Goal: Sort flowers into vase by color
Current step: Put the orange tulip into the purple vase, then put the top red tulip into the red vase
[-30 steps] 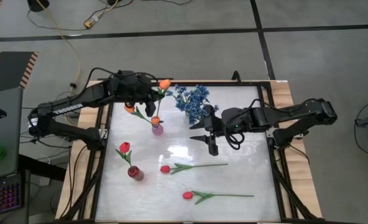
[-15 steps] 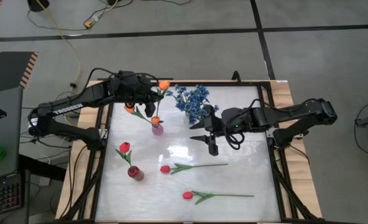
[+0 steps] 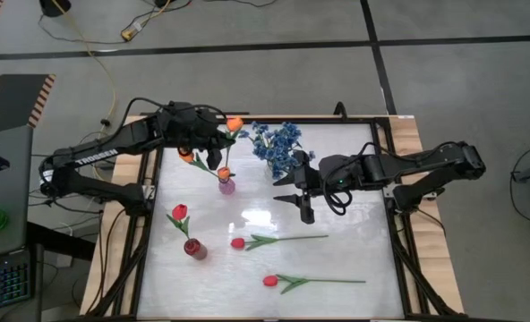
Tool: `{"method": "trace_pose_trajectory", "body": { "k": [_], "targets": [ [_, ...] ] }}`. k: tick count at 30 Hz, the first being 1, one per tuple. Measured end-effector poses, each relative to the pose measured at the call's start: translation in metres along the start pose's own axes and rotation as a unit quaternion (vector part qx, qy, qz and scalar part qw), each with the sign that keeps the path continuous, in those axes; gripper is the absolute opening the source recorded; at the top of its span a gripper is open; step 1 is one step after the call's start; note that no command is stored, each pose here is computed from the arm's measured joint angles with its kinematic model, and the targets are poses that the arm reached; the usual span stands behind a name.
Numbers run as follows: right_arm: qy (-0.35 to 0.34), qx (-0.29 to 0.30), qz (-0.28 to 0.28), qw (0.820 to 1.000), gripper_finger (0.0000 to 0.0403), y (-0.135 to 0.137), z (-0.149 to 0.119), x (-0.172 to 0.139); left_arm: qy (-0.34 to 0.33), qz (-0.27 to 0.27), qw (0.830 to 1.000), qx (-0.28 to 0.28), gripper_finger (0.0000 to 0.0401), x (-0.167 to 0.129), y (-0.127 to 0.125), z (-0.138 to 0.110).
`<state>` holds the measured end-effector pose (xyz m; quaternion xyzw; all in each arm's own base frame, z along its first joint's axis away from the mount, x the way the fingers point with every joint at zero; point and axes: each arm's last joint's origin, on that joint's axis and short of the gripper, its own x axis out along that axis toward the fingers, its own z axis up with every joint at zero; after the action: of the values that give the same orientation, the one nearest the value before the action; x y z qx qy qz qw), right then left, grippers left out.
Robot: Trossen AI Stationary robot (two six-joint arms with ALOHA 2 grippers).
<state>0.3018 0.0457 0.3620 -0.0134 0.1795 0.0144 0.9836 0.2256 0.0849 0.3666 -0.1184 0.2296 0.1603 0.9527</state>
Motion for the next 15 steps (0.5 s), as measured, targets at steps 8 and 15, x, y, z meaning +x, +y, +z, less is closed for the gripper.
{"method": "trace_pose_trajectory", "body": {
  "k": [8,15],
  "targets": [
    [0.000,0.000,0.000,1.000,0.0199,0.000,0.000,0.000,0.010,0.001,1.000,0.000,0.0102,-0.013,0.000,-0.003],
    [0.001,0.000,0.000,1.000,0.0199,0.000,0.000,0.000,0.021,0.003,1.000,0.010,0.0127,-0.028,-0.001,-0.008]
  ]
}}
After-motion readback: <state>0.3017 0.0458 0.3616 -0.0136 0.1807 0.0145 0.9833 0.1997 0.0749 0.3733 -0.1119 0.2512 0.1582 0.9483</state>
